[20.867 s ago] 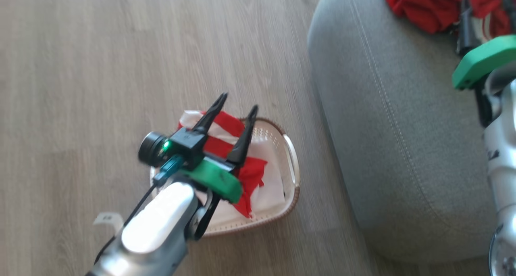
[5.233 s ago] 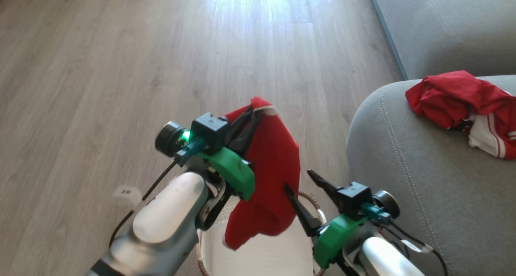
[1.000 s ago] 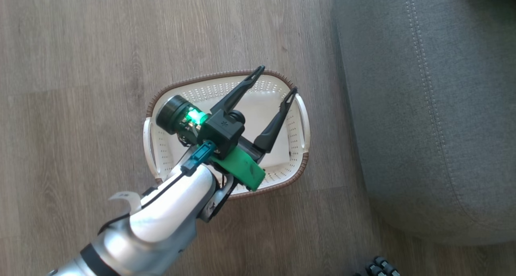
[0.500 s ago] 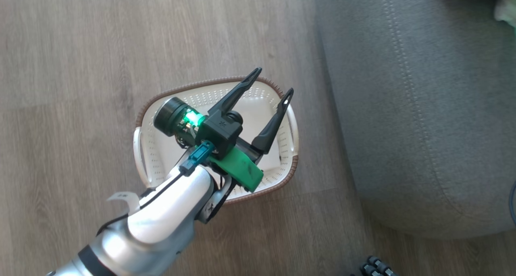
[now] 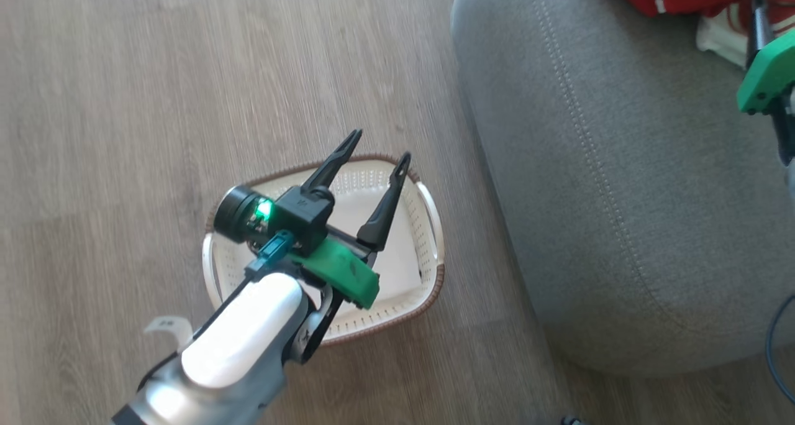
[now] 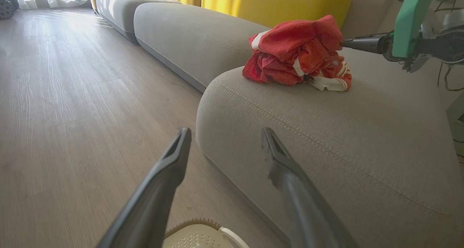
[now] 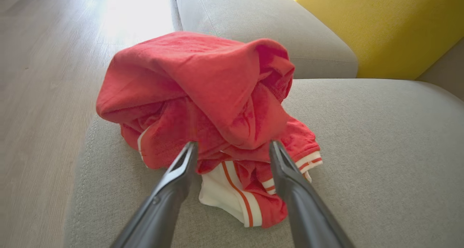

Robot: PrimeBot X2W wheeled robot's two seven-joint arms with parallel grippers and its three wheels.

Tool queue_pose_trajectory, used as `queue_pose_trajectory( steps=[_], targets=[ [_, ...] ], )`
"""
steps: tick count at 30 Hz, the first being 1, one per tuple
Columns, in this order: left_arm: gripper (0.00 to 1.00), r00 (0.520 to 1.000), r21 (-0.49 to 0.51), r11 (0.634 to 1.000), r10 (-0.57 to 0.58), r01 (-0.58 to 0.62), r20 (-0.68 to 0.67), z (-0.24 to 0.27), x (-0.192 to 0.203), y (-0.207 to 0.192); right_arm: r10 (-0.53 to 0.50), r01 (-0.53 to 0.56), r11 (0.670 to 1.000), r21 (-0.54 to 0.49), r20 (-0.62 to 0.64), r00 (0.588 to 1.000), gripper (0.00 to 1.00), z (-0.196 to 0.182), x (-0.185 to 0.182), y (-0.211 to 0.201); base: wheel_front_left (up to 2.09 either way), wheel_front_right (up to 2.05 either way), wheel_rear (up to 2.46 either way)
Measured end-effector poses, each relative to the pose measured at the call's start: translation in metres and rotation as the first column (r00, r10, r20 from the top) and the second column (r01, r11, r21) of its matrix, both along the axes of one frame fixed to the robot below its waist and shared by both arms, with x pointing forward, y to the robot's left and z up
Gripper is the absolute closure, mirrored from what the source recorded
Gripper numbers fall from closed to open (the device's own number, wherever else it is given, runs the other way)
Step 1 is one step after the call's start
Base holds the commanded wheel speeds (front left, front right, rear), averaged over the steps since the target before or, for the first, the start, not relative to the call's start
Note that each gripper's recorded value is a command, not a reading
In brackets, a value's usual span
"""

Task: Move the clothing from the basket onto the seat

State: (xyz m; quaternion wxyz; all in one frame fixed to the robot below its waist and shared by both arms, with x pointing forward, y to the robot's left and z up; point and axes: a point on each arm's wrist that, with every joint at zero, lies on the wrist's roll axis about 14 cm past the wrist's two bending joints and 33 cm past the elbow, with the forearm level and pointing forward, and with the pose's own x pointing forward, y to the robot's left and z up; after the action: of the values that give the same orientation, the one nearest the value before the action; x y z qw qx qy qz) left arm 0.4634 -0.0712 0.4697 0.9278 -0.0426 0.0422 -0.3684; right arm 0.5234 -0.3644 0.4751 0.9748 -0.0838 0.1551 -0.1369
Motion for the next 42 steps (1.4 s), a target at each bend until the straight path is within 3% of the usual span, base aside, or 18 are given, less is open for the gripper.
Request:
queue_pose_trajectory(
  steps=[13, 20, 27, 36, 42],
  targets=[
    [0.00, 0.982, -0.070, 0.980, 0.187, -0.187, -0.001, 0.030, -0.014, 0.049, 0.093, -0.096, 0.995, 0.027, 0.105, 0.990, 0.00, 0.032, -0.012, 0.040, 0.00, 0.00, 0.00],
    [0.00, 0.943, -0.075, 0.940, 0.332, -0.332, -0.020, 0.033, -0.027, 0.095, 0.191, -0.205, 0.978, 0.039, 0.232, 0.954, 0.00, 0.056, -0.011, 0.087, 0.00, 0.00, 0.00],
    [0.00, 0.881, -0.071, 0.878, 0.472, -0.473, -0.038, 0.031, -0.048, 0.147, 0.277, -0.322, 0.942, 0.089, 0.333, 0.901, 0.00, 0.059, -0.030, 0.144, 0.00, 0.00, 0.00],
    [0.00, 0.741, -0.036, 0.740, 0.670, -0.671, -0.041, 0.022, -0.082, 0.228, 0.344, -0.433, 0.888, 0.152, 0.404, 0.848, 0.00, 0.052, -0.071, 0.205, 0.00, 0.00, 0.00],
    [0.00, 0.704, -0.022, 0.704, 0.708, -0.710, -0.063, 0.012, -0.107, 0.244, 0.342, -0.445, 0.875, 0.189, 0.409, 0.846, 0.00, 0.044, -0.099, 0.218, 0.00, 0.00, 0.00]
  ],
)
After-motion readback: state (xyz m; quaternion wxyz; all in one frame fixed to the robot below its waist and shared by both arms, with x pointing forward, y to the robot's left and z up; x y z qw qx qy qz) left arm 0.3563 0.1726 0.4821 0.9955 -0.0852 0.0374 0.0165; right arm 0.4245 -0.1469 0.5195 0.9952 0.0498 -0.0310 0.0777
